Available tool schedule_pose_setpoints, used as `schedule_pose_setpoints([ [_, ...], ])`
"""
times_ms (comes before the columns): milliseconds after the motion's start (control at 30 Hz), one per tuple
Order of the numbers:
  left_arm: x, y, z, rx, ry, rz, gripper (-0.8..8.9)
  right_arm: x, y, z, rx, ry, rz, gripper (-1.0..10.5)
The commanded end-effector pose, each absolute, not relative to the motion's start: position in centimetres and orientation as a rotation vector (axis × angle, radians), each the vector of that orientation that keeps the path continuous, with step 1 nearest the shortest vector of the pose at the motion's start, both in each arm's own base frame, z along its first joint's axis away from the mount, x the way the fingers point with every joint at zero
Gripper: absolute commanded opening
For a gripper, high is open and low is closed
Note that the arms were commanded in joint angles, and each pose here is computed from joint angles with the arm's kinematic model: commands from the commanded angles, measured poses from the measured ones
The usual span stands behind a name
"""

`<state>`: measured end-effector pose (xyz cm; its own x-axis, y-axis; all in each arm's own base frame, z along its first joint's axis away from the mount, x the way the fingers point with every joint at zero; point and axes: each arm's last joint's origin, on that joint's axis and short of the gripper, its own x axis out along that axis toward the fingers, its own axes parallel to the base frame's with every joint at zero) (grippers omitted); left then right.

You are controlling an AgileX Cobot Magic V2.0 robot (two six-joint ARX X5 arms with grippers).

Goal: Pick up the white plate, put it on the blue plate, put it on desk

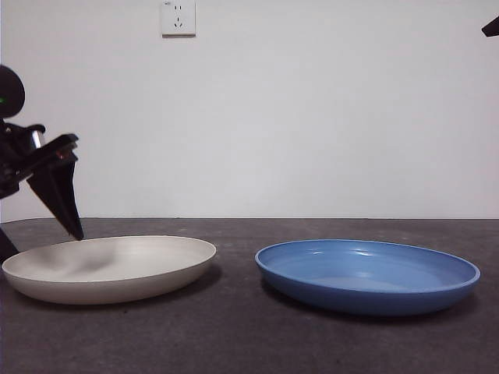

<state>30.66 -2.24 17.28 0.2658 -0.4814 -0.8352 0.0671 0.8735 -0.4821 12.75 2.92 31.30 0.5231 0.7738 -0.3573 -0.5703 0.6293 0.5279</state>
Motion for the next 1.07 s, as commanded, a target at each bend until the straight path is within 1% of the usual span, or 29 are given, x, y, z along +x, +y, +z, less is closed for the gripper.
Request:
schedule_pose_setpoints([
  [33, 31.2, -2.3, 16.9, -0.382, 1.261, -0.391, 2.97, 12.8, 3.0, 31.9, 0.366, 0.592, 0.835, 6.0],
  [100, 31.3, -2.3, 16.6, -0.384, 1.268, -0.390, 2.61, 12.8, 3.0, 31.9, 0.366, 0.592, 0.835, 6.0],
  [133, 31.3, -2.3, 16.5, -0.385, 1.271, -0.389, 2.27, 12.8, 3.0, 31.9, 0.366, 0.592, 0.835, 6.0],
  [200, 31.4, -2.3, 16.5, -0.384, 1.269, -0.389, 1.40, 12.8, 3.0, 31.9, 0.366, 0.592, 0.835, 6.0],
  [233, 31.4, -2.3, 16.5, -0.383, 1.265, -0.390, 0.82, 12.8, 3.0, 31.9, 0.366, 0.592, 0.835, 6.0],
  [300, 31.5, -2.3, 16.5, -0.381, 1.259, -0.391, 0.17, 12.8, 3.0, 31.9, 0.366, 0.592, 0.835, 6.0],
  [567, 31.8, -2.3, 17.1, -0.376, 1.245, -0.391, 0.15, 12.8, 2.9, 31.9, 0.379, 0.599, 0.825, 6.0],
  [700, 32.4, -2.5, 18.7, -0.371, 1.247, -0.398, 0.15, 12.4, 2.9, 31.9, 0.389, 0.606, 0.810, 6.0],
  [767, 32.8, -2.9, 20.0, -0.365, 1.249, -0.407, 0.15, 12.1, 2.8, 31.9, 0.386, 0.615, 0.781, 6.0],
  [900, 33.2, -4.1, 22.7, -0.352, 1.243, -0.431, 0.15, 11.3, 2.6, 32.1, 0.372, 0.630, 0.724, 6.0],
  [1067, 33.3, -7.4, 25.3, -0.327, 1.251, -0.492, 0.15, 9.8, 2.3, 32.5, 0.330, 0.633, 0.633, 6.0],
])
